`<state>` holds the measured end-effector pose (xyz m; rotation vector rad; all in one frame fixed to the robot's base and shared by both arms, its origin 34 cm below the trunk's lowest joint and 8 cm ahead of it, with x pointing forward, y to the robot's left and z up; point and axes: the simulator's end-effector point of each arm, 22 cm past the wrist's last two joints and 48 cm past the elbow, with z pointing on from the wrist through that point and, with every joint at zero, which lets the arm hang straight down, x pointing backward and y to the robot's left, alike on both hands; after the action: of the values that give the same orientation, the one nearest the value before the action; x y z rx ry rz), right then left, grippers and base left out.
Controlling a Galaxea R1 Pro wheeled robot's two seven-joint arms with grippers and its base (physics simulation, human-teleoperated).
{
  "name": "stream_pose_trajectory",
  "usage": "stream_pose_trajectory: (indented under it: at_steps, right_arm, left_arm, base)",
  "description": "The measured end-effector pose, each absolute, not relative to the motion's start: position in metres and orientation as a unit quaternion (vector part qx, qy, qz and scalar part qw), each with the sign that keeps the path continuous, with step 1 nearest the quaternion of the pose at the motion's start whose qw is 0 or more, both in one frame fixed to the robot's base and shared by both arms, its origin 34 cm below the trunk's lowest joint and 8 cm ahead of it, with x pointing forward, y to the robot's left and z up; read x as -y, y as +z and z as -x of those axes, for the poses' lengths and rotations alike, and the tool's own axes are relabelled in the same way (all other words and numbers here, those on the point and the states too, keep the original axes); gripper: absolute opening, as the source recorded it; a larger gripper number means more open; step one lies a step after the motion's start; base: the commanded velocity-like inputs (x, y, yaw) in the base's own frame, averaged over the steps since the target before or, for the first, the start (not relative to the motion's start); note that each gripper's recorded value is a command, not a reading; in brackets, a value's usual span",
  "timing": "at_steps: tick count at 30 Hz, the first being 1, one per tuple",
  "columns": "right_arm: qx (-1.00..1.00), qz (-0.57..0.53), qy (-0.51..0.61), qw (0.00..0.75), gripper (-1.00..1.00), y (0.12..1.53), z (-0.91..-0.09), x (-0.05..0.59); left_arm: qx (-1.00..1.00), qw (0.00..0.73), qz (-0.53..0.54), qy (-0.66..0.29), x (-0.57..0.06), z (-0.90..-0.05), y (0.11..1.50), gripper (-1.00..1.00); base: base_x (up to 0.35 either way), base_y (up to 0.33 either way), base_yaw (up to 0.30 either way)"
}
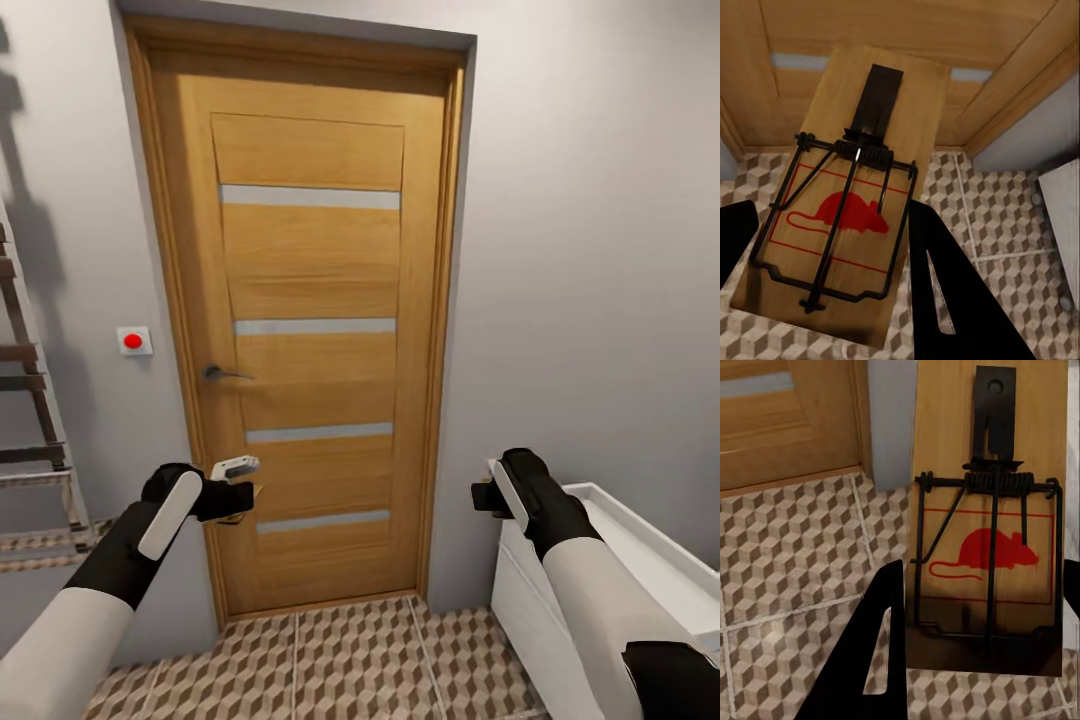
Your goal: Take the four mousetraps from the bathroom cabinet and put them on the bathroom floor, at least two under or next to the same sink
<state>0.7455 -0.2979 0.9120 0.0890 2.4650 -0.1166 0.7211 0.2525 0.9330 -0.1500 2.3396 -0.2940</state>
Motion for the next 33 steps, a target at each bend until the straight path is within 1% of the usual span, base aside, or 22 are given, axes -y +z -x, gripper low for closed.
stream_pose_trajectory:
  at_steps: [33]
  right_arm:
    - [-0.939, -0.035, -0.044, 0.338, -1.00, 0.923, -0.743, 0.298]
  left_arm:
    - [-0.907, 0.398, 0.047, -0.130, -0.232, -0.720, 0.955, -1.00]
  base:
    - [0.000, 0.000, -0.237]
